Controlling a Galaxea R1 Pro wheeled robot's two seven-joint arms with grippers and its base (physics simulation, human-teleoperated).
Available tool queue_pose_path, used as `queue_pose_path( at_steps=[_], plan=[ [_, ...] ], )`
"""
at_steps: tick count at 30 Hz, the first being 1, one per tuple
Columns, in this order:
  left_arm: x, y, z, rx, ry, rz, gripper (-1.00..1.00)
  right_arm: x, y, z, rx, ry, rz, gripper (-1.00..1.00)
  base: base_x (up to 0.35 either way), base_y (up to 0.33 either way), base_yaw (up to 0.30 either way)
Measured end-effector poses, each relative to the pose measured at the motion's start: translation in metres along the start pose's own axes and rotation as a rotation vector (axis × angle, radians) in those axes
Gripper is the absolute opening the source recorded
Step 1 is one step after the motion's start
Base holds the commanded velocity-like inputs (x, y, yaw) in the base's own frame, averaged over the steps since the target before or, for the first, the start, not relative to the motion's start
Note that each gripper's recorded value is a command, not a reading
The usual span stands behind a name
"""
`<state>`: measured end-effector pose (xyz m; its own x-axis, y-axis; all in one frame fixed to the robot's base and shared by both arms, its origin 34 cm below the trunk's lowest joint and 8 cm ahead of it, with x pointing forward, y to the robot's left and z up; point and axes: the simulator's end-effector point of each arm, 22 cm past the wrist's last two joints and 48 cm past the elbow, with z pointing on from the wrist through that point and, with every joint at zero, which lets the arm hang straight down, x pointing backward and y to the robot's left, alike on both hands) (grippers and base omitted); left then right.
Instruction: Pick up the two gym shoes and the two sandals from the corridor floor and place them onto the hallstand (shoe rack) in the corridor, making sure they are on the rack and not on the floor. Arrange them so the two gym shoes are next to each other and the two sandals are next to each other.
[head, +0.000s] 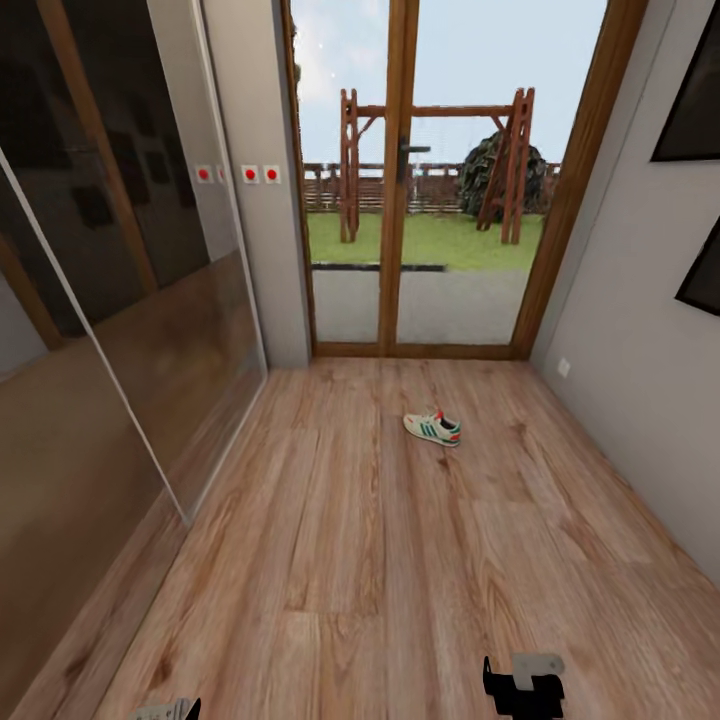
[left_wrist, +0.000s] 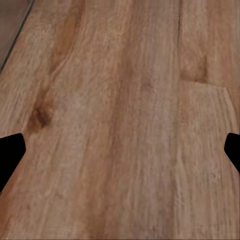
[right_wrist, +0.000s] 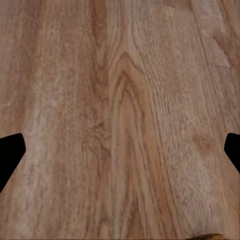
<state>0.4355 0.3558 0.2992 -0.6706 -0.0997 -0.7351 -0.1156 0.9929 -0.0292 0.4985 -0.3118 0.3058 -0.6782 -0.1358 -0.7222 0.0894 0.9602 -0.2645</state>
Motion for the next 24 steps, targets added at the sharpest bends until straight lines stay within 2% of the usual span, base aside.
queue_pose_path(
  at_steps=[24],
  plan=[
    [0.0002, 0.0000, -0.0001, 0.000, 0.000, 0.000, 1.00, -0.0001, 0.0013, -0.0003, 0.000, 0.000, 0.002, 1.00, 0.334, 0.000, 0.000]
  ],
)
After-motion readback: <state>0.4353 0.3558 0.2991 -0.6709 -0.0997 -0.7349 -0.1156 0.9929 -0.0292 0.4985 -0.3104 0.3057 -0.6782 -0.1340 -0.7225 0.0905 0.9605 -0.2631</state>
